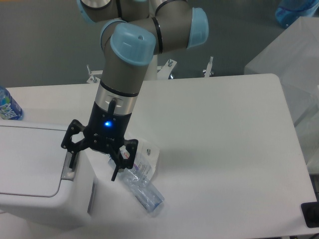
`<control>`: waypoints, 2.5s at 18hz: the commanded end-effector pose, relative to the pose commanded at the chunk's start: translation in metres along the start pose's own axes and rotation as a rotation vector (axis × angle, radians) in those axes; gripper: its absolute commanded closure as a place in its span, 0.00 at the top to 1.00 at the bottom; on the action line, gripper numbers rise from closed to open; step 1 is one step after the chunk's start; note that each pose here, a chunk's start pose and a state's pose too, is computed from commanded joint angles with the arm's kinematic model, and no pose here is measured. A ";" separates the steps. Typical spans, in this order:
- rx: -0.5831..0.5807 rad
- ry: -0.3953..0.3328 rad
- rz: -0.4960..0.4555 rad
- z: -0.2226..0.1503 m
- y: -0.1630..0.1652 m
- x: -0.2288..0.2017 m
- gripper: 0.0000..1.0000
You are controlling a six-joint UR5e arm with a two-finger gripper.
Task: Open the trash can
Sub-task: 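Push the lid edge with the gripper finger to swing it open, then raise the gripper away from the opened trash can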
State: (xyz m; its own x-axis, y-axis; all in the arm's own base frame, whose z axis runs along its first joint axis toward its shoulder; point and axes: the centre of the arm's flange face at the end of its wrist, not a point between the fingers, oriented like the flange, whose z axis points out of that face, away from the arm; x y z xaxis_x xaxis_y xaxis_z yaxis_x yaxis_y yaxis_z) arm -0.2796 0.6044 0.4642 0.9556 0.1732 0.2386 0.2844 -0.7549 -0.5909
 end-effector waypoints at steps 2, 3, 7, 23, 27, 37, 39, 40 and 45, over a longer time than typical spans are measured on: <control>-0.001 0.000 -0.001 0.001 0.000 0.000 1.00; -0.003 0.001 -0.001 0.001 0.001 -0.001 1.00; -0.001 0.000 -0.001 0.001 0.000 0.000 1.00; -0.004 -0.005 -0.001 0.002 0.001 -0.001 1.00; -0.008 -0.007 -0.001 0.004 0.001 -0.003 1.00; 0.090 -0.055 0.045 -0.044 -0.040 -0.001 1.00; 0.094 -0.103 0.046 -0.053 -0.043 -0.013 1.00; 0.087 -0.142 0.047 -0.057 -0.042 -0.022 1.00; 0.005 -0.279 0.193 -0.066 -0.032 -0.059 1.00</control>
State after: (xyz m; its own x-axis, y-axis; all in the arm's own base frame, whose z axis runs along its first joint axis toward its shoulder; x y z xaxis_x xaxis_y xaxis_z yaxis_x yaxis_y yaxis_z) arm -0.3507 0.5768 0.5201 0.9759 0.1949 -0.0978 0.0963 -0.7877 -0.6085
